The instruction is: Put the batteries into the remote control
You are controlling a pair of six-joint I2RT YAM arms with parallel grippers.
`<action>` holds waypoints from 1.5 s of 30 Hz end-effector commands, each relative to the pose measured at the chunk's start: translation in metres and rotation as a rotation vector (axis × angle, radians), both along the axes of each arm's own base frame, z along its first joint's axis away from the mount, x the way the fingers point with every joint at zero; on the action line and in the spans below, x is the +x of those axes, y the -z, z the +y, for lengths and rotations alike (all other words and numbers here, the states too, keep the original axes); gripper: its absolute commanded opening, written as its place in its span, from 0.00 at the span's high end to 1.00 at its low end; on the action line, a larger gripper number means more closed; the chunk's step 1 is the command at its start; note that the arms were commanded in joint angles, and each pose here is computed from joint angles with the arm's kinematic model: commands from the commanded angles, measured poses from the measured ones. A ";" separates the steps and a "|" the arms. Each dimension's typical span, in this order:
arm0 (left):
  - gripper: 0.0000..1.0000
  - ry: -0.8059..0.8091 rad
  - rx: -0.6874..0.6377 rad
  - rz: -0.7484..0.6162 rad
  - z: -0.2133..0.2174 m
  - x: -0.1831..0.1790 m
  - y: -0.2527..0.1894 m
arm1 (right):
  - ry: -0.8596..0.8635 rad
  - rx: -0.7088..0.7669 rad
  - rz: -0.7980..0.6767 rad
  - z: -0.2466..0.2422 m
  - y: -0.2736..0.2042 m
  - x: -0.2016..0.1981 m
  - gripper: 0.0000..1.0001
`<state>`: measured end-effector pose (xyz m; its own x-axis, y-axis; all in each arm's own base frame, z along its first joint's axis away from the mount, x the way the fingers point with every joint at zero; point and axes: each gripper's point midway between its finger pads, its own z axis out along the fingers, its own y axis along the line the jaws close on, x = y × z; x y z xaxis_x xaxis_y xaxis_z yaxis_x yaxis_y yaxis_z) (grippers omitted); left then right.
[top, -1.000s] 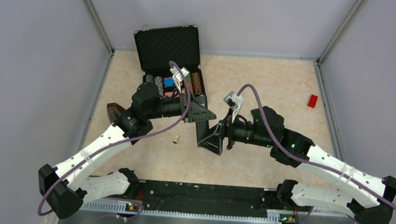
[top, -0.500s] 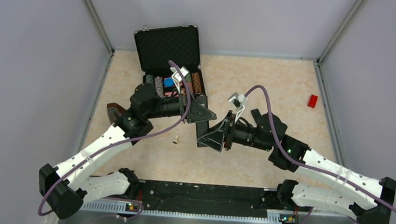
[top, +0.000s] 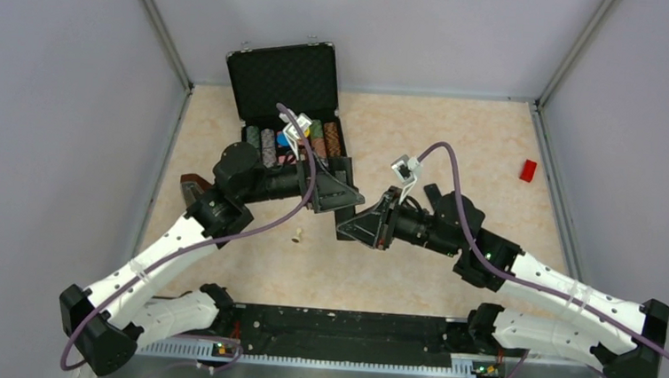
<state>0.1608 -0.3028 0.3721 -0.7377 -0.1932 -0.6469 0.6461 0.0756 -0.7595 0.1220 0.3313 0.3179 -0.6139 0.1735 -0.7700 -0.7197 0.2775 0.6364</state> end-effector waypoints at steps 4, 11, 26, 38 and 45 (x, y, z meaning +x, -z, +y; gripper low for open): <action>0.01 -0.212 0.097 -0.031 0.019 0.022 0.012 | 0.172 -0.069 -0.041 -0.017 0.003 0.029 0.97; 0.01 -0.852 0.368 0.082 0.114 0.079 0.060 | 0.529 -0.535 0.014 -0.086 0.094 0.086 0.96; 0.01 -0.908 0.406 0.102 0.134 0.071 0.083 | 0.812 -1.363 0.054 -0.192 0.223 0.158 0.96; 0.01 -0.920 0.417 0.110 0.135 0.073 0.085 | 0.635 -1.608 -0.003 -0.185 0.267 0.175 0.83; 0.01 -0.931 0.415 0.108 0.138 0.073 0.080 | 0.559 -1.556 0.004 -0.175 0.274 0.169 0.63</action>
